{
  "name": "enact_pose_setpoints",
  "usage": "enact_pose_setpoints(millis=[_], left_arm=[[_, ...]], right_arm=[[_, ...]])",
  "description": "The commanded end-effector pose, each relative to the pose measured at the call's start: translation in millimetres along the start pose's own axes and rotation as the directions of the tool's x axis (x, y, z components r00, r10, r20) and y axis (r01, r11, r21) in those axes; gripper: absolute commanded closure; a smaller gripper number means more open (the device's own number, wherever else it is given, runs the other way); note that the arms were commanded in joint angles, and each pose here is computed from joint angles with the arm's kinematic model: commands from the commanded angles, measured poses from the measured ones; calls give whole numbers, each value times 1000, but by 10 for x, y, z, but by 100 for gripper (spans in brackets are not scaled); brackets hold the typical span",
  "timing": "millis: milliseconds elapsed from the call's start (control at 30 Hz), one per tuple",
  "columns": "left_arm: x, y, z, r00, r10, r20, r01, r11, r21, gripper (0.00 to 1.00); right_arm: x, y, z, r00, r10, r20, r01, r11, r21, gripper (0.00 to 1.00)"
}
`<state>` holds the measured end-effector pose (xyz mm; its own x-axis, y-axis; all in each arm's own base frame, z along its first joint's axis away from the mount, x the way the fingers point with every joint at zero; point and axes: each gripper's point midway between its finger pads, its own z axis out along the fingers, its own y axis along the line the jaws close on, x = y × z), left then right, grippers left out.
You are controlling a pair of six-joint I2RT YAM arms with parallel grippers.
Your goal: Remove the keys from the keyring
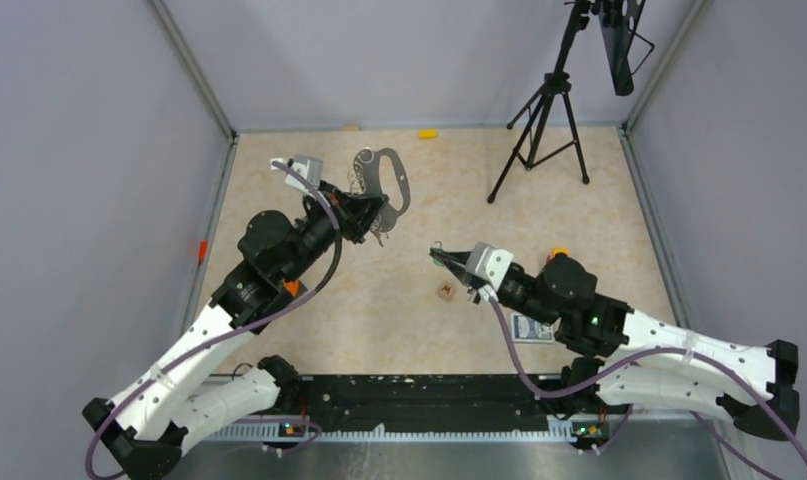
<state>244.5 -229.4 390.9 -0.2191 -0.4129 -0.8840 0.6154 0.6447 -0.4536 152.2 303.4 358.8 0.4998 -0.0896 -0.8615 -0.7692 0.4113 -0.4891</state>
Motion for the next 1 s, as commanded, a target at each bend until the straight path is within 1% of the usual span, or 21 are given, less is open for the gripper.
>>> enact_pose_setpoints(millis=[0,100,200,300,367,433,467,633,667,700,800,867,967], left_arm=[[24,128,-65,998,49,34,-48,998,-36,100],[113,136,-104,997,63,36,-63,998,-11,100],[198,51,-138,996,81,23,-83,995,57,100],[240,-23,-157,995,98,18,-99,989,111,100],[273,-51,-172,994,106,18,-107,985,136,100],[306,-67,-185,993,113,13,-114,982,154,100],[326,-66,-192,993,114,8,-114,981,157,100],[451,8,-222,996,92,-18,-88,987,137,100],[482,31,-227,996,84,-23,-80,988,130,100],[524,67,-225,997,69,-31,-65,991,115,100],[730,180,-213,997,28,-71,-22,996,83,100],[906,256,-196,994,1,-113,6,998,64,100],[1160,338,-182,984,-37,-175,46,998,47,100]], right_arm=[[495,-47,-159,897,435,-72,-403,875,269,100],[862,-4,-257,803,588,-97,-507,759,410,100],[1221,98,-328,719,678,-153,-529,677,512,100],[1602,235,-409,624,749,-222,-526,613,590,100],[1875,348,-474,550,795,-256,-527,568,632,100],[2082,422,-542,481,835,-268,-539,523,660,100],[2156,452,-568,457,847,-271,-546,508,666,100],[2430,525,-738,396,877,-274,-520,460,720,100],[2469,547,-764,382,881,-278,-516,453,727,98],[2509,568,-789,369,886,-282,-512,447,733,95],[2573,650,-810,339,889,-309,-518,450,727,79],[2575,654,-809,334,887,-320,-513,456,727,71],[2558,593,-827,346,881,-321,-490,462,740,59]])
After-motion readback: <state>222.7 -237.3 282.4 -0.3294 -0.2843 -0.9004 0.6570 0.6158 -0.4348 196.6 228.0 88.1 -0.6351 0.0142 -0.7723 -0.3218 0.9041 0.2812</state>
